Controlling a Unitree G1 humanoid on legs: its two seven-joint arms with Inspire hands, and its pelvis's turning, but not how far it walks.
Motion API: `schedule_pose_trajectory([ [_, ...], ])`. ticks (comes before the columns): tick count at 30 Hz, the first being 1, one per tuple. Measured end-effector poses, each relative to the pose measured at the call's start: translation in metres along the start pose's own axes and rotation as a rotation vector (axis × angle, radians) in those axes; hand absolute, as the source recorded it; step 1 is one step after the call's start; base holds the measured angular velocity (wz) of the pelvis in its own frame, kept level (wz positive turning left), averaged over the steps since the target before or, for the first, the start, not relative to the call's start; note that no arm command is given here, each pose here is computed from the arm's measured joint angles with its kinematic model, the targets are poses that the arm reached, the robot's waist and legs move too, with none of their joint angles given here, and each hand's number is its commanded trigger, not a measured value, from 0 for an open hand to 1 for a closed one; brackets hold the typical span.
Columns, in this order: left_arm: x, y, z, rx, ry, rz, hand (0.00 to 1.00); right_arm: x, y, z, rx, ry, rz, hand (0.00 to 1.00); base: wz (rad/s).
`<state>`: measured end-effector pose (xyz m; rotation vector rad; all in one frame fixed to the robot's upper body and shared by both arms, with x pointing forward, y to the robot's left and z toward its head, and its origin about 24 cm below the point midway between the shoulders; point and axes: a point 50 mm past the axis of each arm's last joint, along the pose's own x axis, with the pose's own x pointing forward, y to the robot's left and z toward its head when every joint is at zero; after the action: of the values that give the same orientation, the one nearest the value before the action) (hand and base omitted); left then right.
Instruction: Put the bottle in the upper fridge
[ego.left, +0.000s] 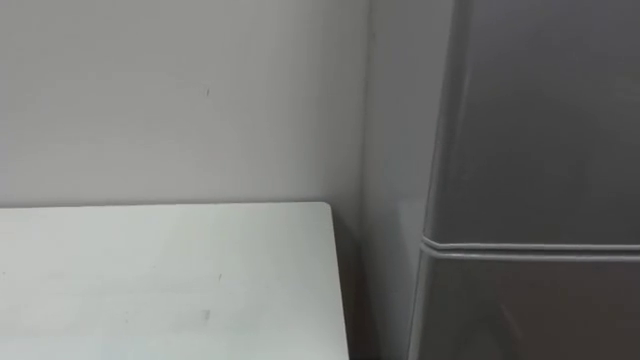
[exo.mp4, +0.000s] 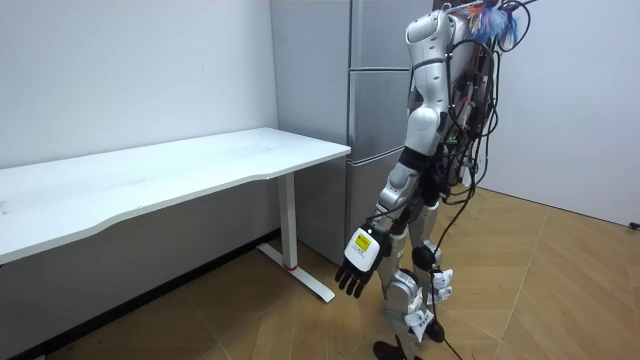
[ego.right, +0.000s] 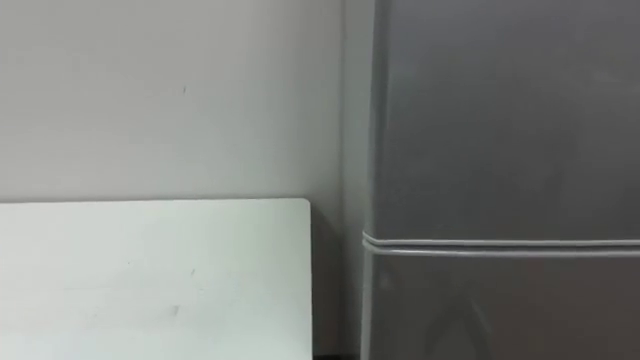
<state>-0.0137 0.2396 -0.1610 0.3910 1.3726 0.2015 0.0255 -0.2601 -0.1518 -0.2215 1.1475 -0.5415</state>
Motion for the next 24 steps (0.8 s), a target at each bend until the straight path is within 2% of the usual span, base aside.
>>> schedule_pose_trajectory([
  [4,0.001,-0.003,0.008,0.062,-0.028,-0.011,0.00,0.000,0.008,0.002,-0.018,-0.007,0.056,0.00,0.14],
  [12,0.002,-0.005,0.014,0.078,-0.044,-0.019,0.00,-0.002,0.025,0.005,-0.080,-0.014,0.172,0.00,0.04],
  [24,0.002,-0.007,0.012,0.091,-0.031,-0.024,0.00,-0.001,0.027,0.006,-0.086,0.000,0.189,0.00,0.01],
])
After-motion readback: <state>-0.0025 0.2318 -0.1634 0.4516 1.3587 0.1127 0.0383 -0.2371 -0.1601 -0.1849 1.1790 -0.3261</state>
